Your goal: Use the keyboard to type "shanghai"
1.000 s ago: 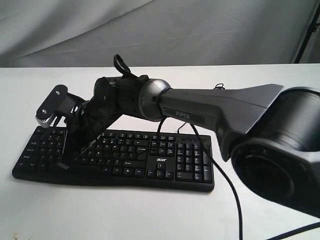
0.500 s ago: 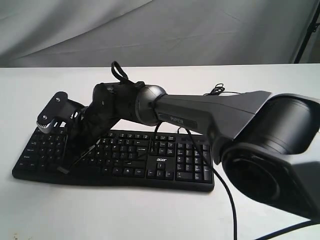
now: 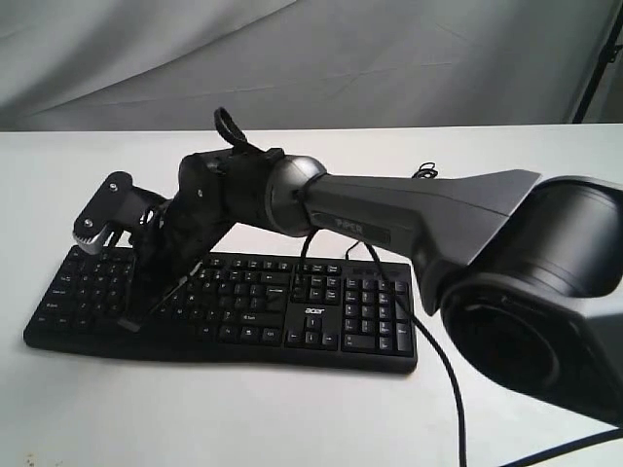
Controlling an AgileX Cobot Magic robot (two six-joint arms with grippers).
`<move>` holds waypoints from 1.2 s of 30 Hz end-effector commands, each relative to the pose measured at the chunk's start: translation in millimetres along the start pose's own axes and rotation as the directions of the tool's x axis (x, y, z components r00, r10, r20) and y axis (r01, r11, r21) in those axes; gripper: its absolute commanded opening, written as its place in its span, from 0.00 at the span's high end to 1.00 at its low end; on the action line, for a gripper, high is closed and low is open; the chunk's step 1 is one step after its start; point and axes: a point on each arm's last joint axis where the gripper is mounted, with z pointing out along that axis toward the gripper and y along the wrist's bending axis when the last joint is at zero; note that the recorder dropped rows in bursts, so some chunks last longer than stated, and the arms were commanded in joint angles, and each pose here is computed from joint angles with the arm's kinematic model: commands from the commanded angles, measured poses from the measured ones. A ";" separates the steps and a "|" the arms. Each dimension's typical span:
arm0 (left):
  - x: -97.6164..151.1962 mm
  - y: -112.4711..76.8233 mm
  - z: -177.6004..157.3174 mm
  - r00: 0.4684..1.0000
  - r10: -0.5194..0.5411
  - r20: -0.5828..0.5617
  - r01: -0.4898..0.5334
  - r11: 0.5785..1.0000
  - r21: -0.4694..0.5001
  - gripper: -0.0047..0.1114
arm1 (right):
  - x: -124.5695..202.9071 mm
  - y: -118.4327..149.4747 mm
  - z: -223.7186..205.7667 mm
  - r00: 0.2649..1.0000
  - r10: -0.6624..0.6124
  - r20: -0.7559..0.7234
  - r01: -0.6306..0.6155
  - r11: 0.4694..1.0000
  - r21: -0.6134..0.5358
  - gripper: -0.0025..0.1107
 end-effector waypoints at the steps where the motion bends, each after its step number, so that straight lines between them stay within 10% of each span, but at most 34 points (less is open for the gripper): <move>1: 0.8 -0.2 0.1 1.000 0.001 0.004 -0.001 1.000 0.004 0.96 | -1.8 -2.4 -8.4 1.000 -0.006 -0.026 0.006 1.000 0.015 0.98; 36: 0.8 -0.2 0.1 1.000 0.001 0.004 -0.001 1.000 0.004 0.96 | 5.2 -0.5 1.4 0.999 0.010 -0.050 -0.010 1.000 -0.003 0.98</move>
